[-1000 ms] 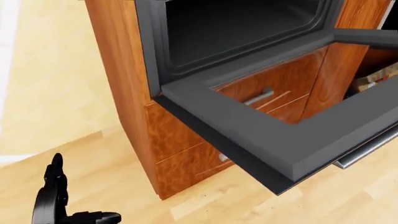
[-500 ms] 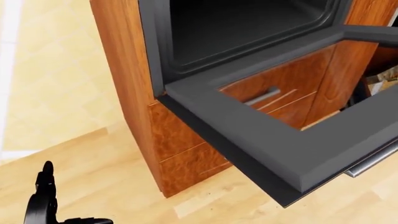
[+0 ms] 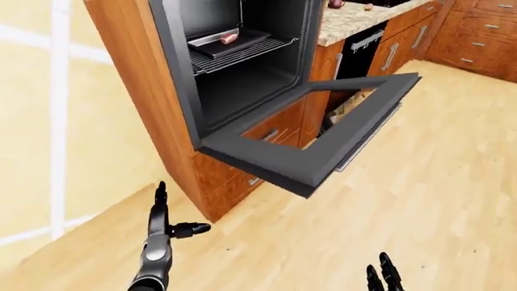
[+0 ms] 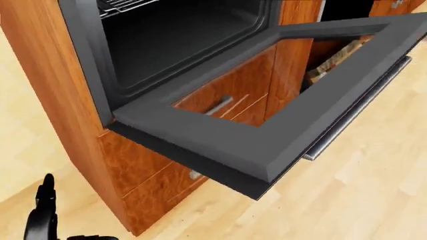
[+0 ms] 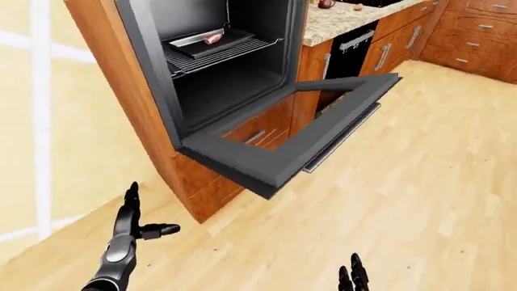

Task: Close the oven door.

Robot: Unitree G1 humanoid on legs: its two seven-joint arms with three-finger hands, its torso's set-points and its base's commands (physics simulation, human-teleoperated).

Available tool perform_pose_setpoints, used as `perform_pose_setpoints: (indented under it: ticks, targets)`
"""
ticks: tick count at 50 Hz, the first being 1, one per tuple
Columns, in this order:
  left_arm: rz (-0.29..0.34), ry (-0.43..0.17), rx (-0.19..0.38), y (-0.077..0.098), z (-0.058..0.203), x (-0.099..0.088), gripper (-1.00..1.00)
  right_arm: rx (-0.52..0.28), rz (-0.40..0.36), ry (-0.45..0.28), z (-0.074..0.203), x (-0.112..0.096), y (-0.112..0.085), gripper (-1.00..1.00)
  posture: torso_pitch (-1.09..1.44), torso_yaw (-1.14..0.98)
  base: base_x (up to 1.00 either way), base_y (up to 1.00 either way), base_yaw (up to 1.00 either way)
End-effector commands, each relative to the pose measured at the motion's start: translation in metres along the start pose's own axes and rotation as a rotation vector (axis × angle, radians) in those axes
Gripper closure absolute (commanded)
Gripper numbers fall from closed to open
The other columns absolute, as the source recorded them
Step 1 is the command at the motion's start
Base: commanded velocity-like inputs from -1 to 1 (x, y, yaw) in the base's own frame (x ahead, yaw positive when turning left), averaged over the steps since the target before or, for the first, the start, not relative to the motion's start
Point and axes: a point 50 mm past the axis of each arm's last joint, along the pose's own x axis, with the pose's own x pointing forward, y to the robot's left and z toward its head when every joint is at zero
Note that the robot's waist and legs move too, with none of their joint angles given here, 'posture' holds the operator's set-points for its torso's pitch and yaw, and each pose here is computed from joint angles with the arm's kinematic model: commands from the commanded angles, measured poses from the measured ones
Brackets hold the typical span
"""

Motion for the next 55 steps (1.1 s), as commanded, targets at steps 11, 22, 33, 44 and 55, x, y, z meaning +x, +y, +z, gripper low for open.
perform_pose_setpoints:
  ticks: [11,22,33,44,55]
  targets:
    - [0.037,-0.064,-0.007,0.0092,0.0150,0.0070,-1.00,-0.016,0.041,-0.046,0.0078,0.0068,0.0055,-1.00,0.00,0.00,-0.19,0.00,-1.00]
    - [0.038,-0.065,-0.011,0.0092,0.0154,0.0071,-1.00,-0.002,0.045,-0.044,0.0076,0.0076,0.0063,-1.00,0.00,0.00,-0.18,0.00,-0.82]
    - [0.037,-0.063,-0.009,0.0093,0.0140,0.0063,-1.00,0.017,0.071,-0.022,0.0045,0.0077,0.0089,-1.00,0.00,0.00,0.00,0.00,0.00]
    - [0.039,-0.060,-0.005,0.0093,0.0135,0.0062,-1.00,0.031,0.090,-0.023,0.0046,0.0081,0.0101,-1.00,0.00,0.00,0.00,0.00,0.00]
    - [0.039,-0.058,-0.003,0.0092,0.0132,0.0062,-1.00,0.029,0.100,-0.017,0.0040,0.0081,0.0107,-1.00,0.00,0.00,0.00,0.00,0.00]
